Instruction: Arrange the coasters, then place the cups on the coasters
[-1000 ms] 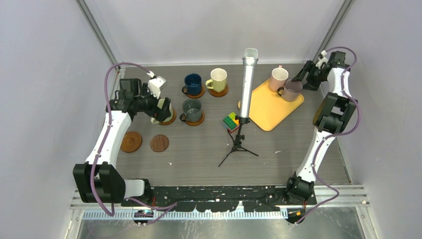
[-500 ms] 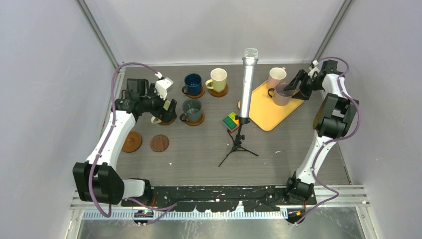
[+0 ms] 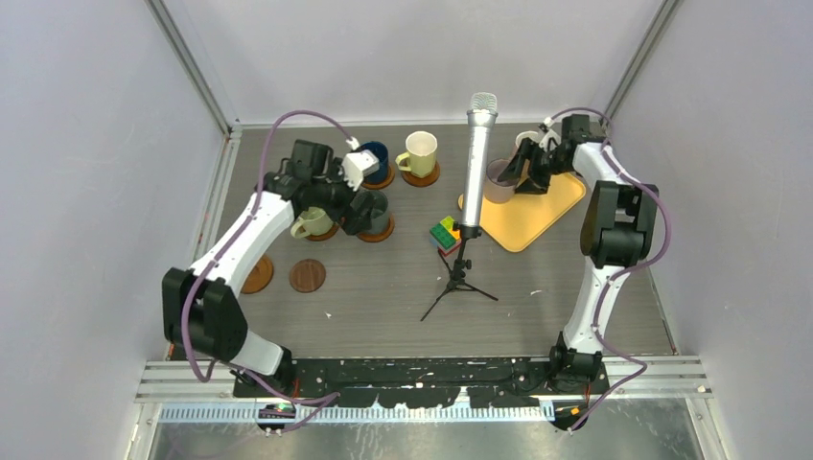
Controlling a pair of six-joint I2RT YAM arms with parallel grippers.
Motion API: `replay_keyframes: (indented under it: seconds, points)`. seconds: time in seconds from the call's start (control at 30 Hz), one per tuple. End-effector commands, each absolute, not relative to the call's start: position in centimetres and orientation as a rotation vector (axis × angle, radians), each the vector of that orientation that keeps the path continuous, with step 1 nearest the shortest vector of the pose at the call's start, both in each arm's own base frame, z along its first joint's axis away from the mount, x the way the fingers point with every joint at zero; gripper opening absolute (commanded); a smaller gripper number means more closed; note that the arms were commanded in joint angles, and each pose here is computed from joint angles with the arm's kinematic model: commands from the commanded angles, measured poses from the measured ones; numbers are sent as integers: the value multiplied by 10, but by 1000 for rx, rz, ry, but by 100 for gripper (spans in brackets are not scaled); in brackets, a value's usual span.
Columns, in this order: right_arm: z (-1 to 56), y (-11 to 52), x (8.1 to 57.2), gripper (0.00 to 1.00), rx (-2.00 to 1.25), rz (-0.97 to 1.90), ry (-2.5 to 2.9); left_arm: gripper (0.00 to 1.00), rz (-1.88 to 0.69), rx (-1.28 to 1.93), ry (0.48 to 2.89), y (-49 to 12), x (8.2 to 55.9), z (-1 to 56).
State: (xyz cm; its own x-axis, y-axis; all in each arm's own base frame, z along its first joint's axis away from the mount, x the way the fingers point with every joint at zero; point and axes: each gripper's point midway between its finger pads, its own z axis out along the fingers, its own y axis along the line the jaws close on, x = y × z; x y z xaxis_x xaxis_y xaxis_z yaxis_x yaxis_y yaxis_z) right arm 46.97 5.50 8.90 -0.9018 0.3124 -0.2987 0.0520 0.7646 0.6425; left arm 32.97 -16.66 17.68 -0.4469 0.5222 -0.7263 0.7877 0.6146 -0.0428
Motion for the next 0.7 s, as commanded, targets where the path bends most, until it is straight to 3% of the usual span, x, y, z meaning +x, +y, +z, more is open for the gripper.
replay_keyframes:
  seconds: [0.0,0.33,0.47,0.67]
  points:
    - [121,66,486,71,215,852,2483,97,-496,1124,2025,-205,352,201]
    - [120,36,509,67,237,553,2428,97,-500,1194,2024,-242,361,188]
    - [120,37,518,58,167,565,2415,97,-488,1193,2030,-240,361,186]
    - [121,59,522,61,64,649,2405,97,-477,1197,2034,-238,360,183]
